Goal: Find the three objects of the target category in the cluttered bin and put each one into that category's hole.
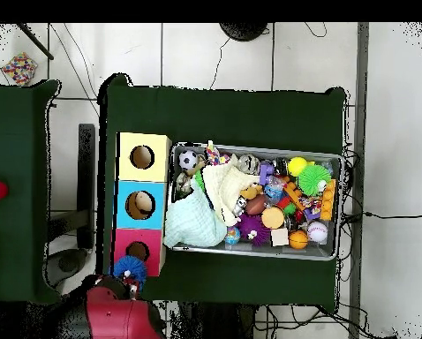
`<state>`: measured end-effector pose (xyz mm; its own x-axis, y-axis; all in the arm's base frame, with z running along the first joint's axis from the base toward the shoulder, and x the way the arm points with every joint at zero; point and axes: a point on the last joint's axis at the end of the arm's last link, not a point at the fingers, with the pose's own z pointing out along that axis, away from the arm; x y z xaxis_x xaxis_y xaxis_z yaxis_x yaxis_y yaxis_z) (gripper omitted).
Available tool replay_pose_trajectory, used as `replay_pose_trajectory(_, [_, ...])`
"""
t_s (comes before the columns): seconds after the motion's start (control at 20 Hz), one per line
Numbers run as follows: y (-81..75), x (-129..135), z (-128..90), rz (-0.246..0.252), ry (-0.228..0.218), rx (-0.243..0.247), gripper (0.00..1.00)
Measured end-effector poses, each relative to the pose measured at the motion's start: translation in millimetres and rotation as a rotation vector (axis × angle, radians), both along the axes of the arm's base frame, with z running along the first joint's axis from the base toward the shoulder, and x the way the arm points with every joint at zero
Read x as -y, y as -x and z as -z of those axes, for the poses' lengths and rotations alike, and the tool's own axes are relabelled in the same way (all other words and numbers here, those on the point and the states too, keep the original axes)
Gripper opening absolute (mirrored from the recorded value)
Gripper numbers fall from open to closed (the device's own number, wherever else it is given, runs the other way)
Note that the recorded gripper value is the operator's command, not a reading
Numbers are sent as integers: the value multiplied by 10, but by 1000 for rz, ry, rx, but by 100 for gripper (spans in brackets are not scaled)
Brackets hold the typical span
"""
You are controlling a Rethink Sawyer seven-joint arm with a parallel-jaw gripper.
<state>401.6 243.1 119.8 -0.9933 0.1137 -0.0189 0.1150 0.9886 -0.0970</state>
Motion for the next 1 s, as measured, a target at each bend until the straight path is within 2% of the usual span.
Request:
replay_pose_trajectory(0.25, [-59, 61, 53, 9, 5, 25, 0])
replay_pose_trajectory(0.65, [-109, 16, -28, -3, 15, 35, 0])
replay_pose_trajectory(0.8, [-114, -57, -154, -13, 19, 4, 0])
replay_pose_trajectory(0.85, [-112, -100, -273, -17, 23, -32, 0])
replay_pose_trajectory(0.95, [-106, -127, -372, -21, 25, -64, 0])
replay_pose_trajectory(1.0, [-102, -159, -529, -24, 28, -111, 0])
